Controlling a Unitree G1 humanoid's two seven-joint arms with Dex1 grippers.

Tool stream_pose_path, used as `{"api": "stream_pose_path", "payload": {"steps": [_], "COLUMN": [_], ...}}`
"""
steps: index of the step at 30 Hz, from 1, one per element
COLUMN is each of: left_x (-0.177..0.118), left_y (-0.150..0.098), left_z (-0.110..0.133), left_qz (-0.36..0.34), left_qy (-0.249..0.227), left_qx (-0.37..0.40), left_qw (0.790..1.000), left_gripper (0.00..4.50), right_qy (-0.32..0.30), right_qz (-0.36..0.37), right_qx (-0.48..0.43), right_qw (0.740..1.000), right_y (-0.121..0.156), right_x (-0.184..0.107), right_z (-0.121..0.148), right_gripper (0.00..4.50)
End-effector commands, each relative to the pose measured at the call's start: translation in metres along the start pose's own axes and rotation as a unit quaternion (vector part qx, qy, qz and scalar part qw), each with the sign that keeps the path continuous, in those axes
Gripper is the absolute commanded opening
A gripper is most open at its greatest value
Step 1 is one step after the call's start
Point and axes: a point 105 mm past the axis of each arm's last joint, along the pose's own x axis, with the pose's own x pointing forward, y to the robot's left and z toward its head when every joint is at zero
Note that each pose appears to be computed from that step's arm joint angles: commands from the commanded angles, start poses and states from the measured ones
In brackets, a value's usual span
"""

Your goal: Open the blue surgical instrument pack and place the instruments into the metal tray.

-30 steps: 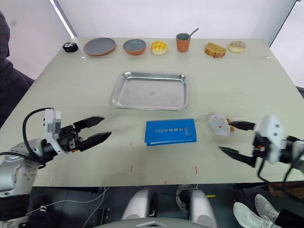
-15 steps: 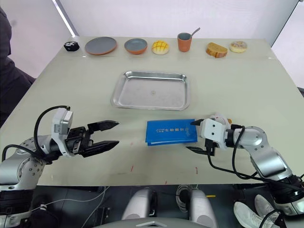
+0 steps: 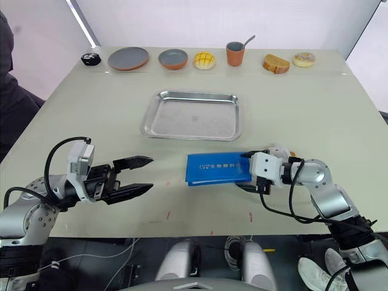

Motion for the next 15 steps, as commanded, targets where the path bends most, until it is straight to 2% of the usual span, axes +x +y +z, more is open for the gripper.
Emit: {"api": "stream_pose_path", "payload": {"steps": [1, 7, 11, 13, 14, 15], "left_x": [0.0016, 0.0017, 0.0026, 0.0039, 0.0044, 0.0047], "left_y": [-0.0055, -0.0046, -0.0045, -0.0048, -0.0049, -0.0048], "left_z": [0.0032, 0.0032, 0.0025, 0.0019, 0.0017, 0.0016], "left_qz": [-0.024, -0.03, -0.031, -0.033, -0.033, -0.033], "left_qy": [0.011, 0.012, 0.011, 0.01, 0.01, 0.009], "left_qx": [0.023, 0.028, 0.028, 0.029, 0.029, 0.03], "left_qw": [0.999, 0.999, 0.999, 0.999, 0.999, 0.999], "left_gripper": [4.48, 4.5, 4.5, 4.5, 4.5, 4.5], "right_qy": [-0.006, -0.003, -0.003, -0.003, -0.003, -0.004], "right_qz": [-0.011, -0.016, -0.016, -0.016, -0.017, -0.018], "right_qx": [-0.016, -0.02, -0.024, -0.026, -0.026, -0.027], "right_qw": [1.0, 1.0, 1.0, 1.0, 1.0, 0.999], "right_y": [-0.0041, -0.0056, -0.006, -0.0066, -0.0071, -0.0075], "right_x": [-0.0006, 0.0009, 0.0014, 0.0011, 0.001, 0.0008], "right_z": [0.0017, -0.0047, -0.0058, -0.0063, -0.0064, -0.0065], "right_gripper": [4.25, 2.57, 0.9, 0.48, 0.05, 0.02]}}
